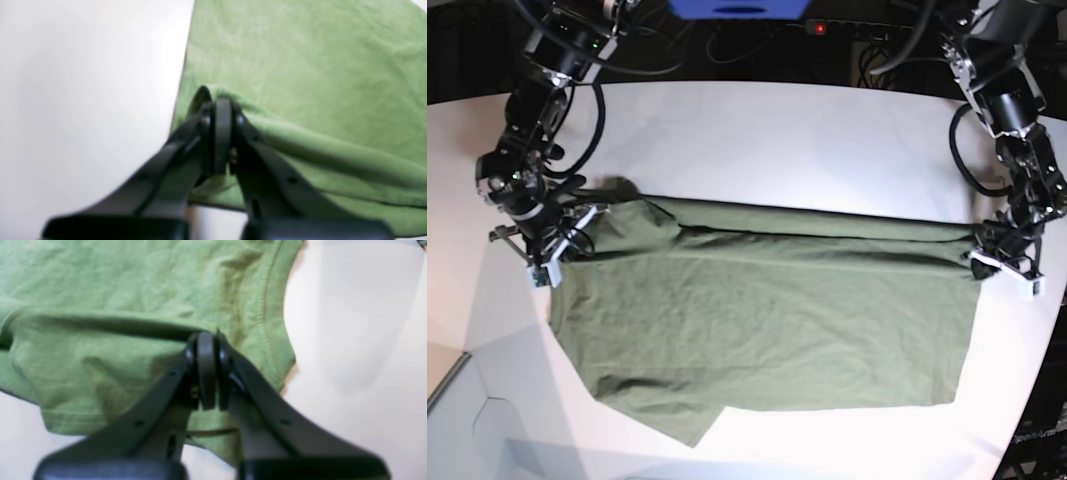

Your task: Layout the t-shirt on the table in an organized manner, then fold the t-shirt properly

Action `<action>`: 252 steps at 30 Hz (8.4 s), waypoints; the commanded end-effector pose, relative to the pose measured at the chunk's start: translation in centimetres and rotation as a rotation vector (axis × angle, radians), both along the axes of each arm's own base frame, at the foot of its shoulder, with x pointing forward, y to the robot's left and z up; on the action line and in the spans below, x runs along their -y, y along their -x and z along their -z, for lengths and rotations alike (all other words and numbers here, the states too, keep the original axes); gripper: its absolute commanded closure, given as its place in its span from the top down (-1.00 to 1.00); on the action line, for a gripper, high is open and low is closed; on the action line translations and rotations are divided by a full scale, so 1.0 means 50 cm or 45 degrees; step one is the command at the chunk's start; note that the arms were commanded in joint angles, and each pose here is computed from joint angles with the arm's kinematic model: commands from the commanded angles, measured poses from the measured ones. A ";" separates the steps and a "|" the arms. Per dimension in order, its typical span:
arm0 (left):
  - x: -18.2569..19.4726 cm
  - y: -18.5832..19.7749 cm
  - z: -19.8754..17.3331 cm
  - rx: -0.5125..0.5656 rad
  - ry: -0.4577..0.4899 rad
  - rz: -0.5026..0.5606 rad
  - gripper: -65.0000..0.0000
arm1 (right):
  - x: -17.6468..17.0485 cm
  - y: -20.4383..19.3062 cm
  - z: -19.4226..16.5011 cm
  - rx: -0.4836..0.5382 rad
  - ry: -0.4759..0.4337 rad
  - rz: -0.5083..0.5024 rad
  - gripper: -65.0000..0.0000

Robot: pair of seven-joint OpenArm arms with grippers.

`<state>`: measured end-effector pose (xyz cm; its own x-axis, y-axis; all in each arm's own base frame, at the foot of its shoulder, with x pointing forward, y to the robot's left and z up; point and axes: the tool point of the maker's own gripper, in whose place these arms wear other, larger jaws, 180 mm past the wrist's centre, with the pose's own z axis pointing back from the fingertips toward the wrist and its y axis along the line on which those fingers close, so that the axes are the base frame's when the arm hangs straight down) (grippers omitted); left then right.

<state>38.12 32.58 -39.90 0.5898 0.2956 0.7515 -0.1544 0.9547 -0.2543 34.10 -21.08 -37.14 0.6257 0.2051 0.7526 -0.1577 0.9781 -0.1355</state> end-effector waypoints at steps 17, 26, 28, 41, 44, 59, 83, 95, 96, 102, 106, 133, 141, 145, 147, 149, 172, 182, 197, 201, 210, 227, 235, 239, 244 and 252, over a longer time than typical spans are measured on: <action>-0.032 -0.035 -0.045 0.099 -0.011 -0.031 -0.99 | -0.013 -0.055 -0.063 0.128 0.010 -0.037 -1.00; -0.033 -0.039 -0.050 0.106 -0.012 -0.032 -0.98 | -0.007 -0.046 -0.030 0.064 0.003 -0.039 -1.00; -0.034 -0.040 -0.051 0.107 -0.012 -0.035 -0.85 | -0.007 -0.043 -0.020 0.047 -0.002 -0.040 -0.94; -0.048 -0.037 -0.082 0.147 -0.061 -0.029 0.33 | 0.030 -0.019 -0.074 0.126 0.093 -0.003 0.09; -0.051 0.001 -0.072 0.126 -0.111 -0.012 0.33 | 0.051 0.008 -0.084 0.138 0.115 0.039 0.09; -0.048 0.104 0.019 -0.026 -0.117 -0.004 0.33 | 0.066 0.070 -0.042 0.061 0.101 0.095 0.09; -0.060 0.106 0.049 -0.069 -0.036 -0.066 -0.09 | 0.069 0.070 -0.043 0.061 0.105 0.096 0.09; -0.091 0.140 0.031 -0.003 -0.020 -0.191 -0.04 | 0.066 0.068 -0.041 0.060 0.100 0.093 0.09; -0.089 0.140 0.032 -0.004 -0.018 -0.189 -0.04 | 0.065 0.067 -0.041 0.060 0.100 0.091 0.09; -0.068 0.131 0.033 0.013 0.007 -0.186 -0.04 | 0.063 0.070 -0.038 0.054 0.097 0.091 0.09; -0.067 0.119 0.028 0.027 0.016 -0.188 -0.04 | 0.064 0.071 -0.038 0.052 0.097 0.093 0.09; -0.058 0.120 0.074 -0.043 0.092 -0.209 -0.21 | 0.068 0.082 -0.031 0.033 0.106 0.094 0.09; -0.070 0.110 0.036 0.019 0.051 -0.208 -0.37 | 0.068 0.082 -0.031 0.033 0.106 0.094 0.09; -0.098 0.121 0.013 0.062 0.028 -0.261 -0.29 | 0.069 0.082 -0.031 0.033 0.108 0.094 0.09; -0.103 0.123 0.013 0.064 0.032 -0.273 -0.19 | 0.069 0.082 -0.031 0.033 0.108 0.094 0.09; -0.100 0.122 0.013 0.063 0.032 -0.267 -0.13 | 0.068 0.082 -0.031 0.033 0.106 0.094 0.09; -0.072 0.081 0.000 0.108 0.073 -0.268 -0.13 | 0.070 0.091 -0.023 0.020 0.109 0.092 0.09; -0.082 0.084 -0.003 0.112 0.067 -0.282 -0.13 | 0.070 0.091 -0.023 0.020 0.109 0.092 0.09; -0.078 0.080 -0.004 0.119 0.071 -0.281 -0.20 | 0.070 0.091 -0.023 0.018 0.109 0.093 0.09; -0.073 0.078 -0.002 0.117 0.074 -0.275 -0.31 | 0.070 0.091 -0.023 0.018 0.109 0.093 0.09; -0.058 0.099 0.055 0.034 0.152 -0.283 -0.57 | 0.070 0.091 -0.023 0.018 0.109 0.093 0.09; -0.050 0.099 0.064 0.026 0.172 -0.286 -1.00 | 0.070 0.092 -0.023 0.017 0.110 0.093 0.09; -0.052 0.098 0.060 0.030 0.169 -0.282 -0.99 | 0.072 0.091 -0.025 0.019 0.116 0.093 0.09; -0.062 0.091 0.038 0.064 0.143 -0.279 -0.99 | 0.073 0.090 -0.029 0.026 0.120 0.093 0.09; -0.069 0.069 -0.029 0.203 0.148 -0.283 -0.99 | 0.083 0.087 -0.050 0.052 0.154 0.096 0.09; -0.067 0.063 -0.053 0.232 0.195 -0.275 -0.99 | 0.119 0.103 -0.075 0.088 0.174 0.184 0.10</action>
<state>33.86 34.87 -39.49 0.4179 0.5317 0.7366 -0.3073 0.8458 -0.4361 28.14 -26.98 -34.70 0.6426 0.2112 0.7365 -0.0120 0.9639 -0.2660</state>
